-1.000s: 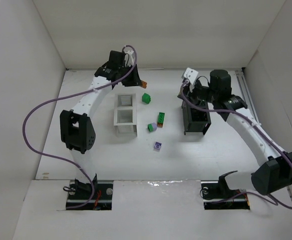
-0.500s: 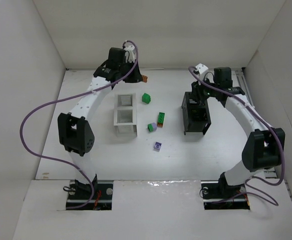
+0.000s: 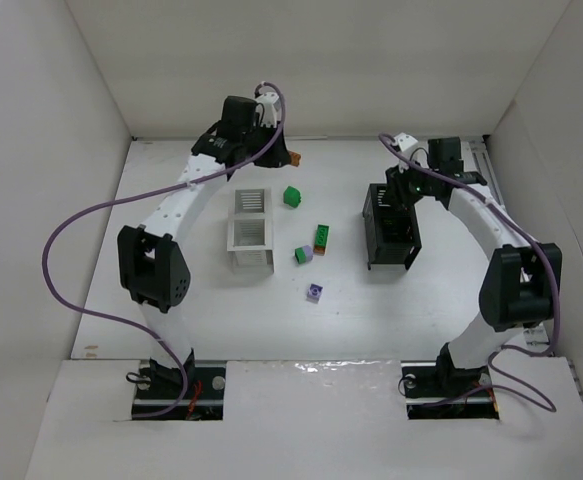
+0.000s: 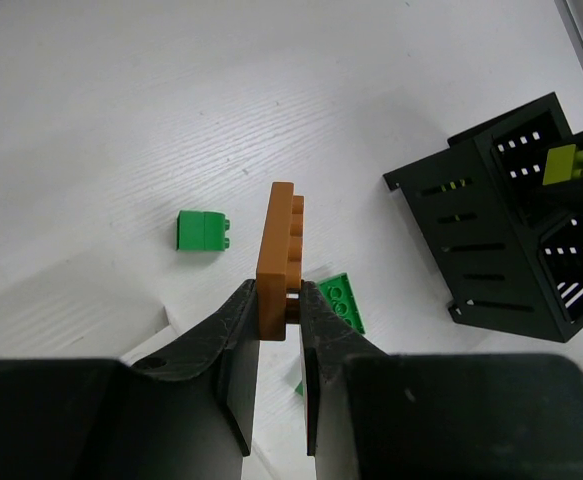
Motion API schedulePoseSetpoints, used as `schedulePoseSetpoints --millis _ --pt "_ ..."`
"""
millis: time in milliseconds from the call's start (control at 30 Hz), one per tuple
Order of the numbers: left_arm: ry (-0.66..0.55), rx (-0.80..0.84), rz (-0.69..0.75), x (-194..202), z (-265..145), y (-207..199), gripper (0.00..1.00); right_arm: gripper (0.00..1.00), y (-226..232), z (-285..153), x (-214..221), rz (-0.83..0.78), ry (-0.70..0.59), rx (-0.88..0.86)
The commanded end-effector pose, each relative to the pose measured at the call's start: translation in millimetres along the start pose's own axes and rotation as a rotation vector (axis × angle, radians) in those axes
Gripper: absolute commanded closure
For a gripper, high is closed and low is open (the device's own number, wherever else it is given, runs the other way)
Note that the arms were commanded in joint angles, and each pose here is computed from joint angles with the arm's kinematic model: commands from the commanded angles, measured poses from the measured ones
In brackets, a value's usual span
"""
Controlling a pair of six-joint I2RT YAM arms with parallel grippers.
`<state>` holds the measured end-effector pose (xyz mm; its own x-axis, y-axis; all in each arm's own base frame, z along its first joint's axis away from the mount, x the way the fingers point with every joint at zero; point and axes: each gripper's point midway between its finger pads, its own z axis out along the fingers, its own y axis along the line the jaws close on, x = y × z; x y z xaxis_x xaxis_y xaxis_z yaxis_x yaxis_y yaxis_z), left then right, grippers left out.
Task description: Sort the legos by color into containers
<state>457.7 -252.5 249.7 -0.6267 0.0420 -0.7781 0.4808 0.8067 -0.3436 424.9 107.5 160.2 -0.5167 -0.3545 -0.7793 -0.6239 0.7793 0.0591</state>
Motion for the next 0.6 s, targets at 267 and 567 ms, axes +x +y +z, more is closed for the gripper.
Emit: schedulePoseSetpoints --millis 267,567 --pt "-0.016 0.108 0.101 -6 0 -25 1.00 0.36 10 -25 -45 -0.069 -0.118 -0.044" --pt "-0.003 0.447 0.329 18 -9 -124 1.00 0.32 -39 -151 -89 -0.024 -0.450 0.390"
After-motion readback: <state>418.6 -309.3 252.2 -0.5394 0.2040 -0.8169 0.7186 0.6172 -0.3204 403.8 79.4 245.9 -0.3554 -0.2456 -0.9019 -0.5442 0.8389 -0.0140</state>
